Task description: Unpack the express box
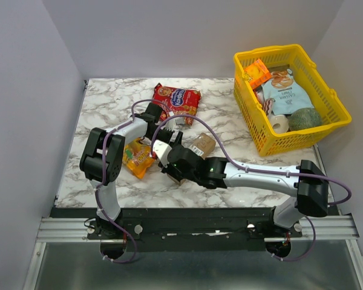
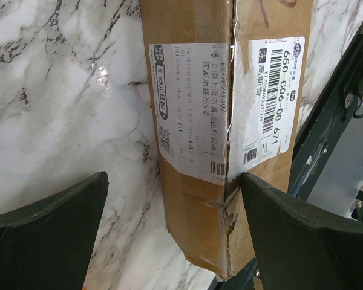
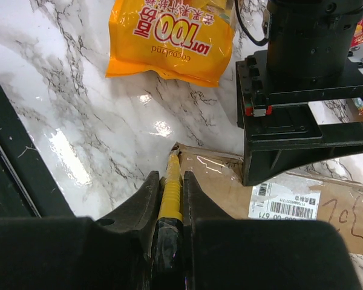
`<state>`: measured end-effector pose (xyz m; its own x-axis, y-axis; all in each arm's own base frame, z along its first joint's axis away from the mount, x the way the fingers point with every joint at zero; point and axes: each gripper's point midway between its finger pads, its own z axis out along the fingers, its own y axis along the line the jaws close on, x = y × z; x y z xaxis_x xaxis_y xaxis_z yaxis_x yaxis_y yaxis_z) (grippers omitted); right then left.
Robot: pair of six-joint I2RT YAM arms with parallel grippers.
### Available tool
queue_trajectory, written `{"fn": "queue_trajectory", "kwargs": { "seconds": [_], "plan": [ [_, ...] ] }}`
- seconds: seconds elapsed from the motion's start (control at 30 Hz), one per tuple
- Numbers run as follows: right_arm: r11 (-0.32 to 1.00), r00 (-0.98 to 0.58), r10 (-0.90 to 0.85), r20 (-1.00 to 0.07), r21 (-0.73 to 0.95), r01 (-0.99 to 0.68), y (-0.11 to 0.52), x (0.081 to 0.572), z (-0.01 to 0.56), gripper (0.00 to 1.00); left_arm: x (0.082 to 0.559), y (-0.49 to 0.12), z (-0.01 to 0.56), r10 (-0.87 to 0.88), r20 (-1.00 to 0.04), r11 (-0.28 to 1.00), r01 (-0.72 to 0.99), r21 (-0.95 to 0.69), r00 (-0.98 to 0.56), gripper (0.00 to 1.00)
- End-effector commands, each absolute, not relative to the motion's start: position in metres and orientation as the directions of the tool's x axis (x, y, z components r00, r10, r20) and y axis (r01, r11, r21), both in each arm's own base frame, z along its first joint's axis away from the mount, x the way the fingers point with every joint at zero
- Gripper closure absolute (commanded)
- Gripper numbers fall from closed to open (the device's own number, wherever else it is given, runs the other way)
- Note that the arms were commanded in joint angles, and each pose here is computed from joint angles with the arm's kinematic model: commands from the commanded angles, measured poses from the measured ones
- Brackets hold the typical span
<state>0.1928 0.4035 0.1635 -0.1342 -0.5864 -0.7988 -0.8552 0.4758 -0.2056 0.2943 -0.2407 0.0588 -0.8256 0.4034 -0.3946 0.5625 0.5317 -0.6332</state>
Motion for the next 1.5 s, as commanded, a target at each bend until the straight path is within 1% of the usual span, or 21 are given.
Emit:
{"fn": "queue_trajectory", "kwargs": {
  "seconds": [0.0, 0.43, 0.63, 0.7, 0.8, 0.97, 1.47],
  "plan": [
    [0.48, -0.118, -0.59, -0.799, -0.229, -0.847, 0.409, 0.195, 0.161, 1.0, 0.304, -0.232, 0.037, 0.425, -0.401, 0.591, 0.585, -0.556, -0.811, 0.02],
    [0.469, -0.123, -0.614, -0.779, -0.235, -0.851, 0.405, 0.194, 0.15, 0.99, 0.304, -0.234, 0.034, 0.421, -0.389, 0.588, 0.573, -0.571, -0.82, 0.02],
    [0.476, -0.168, -0.642, -0.748, -0.217, -0.852, 0.38, 0.183, 0.146, 0.99, 0.306, -0.228, 0.03, 0.412, -0.378, 0.609, 0.559, -0.562, -0.829, 0.02],
    [0.474, -0.18, -0.661, -0.729, -0.22, -0.853, 0.369, 0.179, 0.136, 0.99, 0.306, -0.226, 0.028, 0.408, -0.373, 0.613, 0.552, -0.565, -0.834, 0.02],
    [0.472, -0.169, -0.654, -0.737, -0.223, -0.853, 0.364, 0.178, 0.141, 1.0, 0.307, -0.225, 0.027, 0.408, -0.372, 0.615, 0.552, -0.564, -0.834, 0.02],
    [0.466, -0.127, -0.603, -0.787, -0.219, -0.857, 0.377, 0.181, 0.167, 1.0, 0.307, -0.225, 0.026, 0.407, -0.367, 0.615, 0.548, -0.567, -0.836, 0.02],
    [0.482, -0.076, -0.563, -0.823, -0.253, -0.839, 0.401, 0.197, 0.18, 1.0, 0.306, -0.227, 0.025, 0.403, -0.359, 0.609, 0.54, -0.581, -0.842, 0.02]
  ]
}}
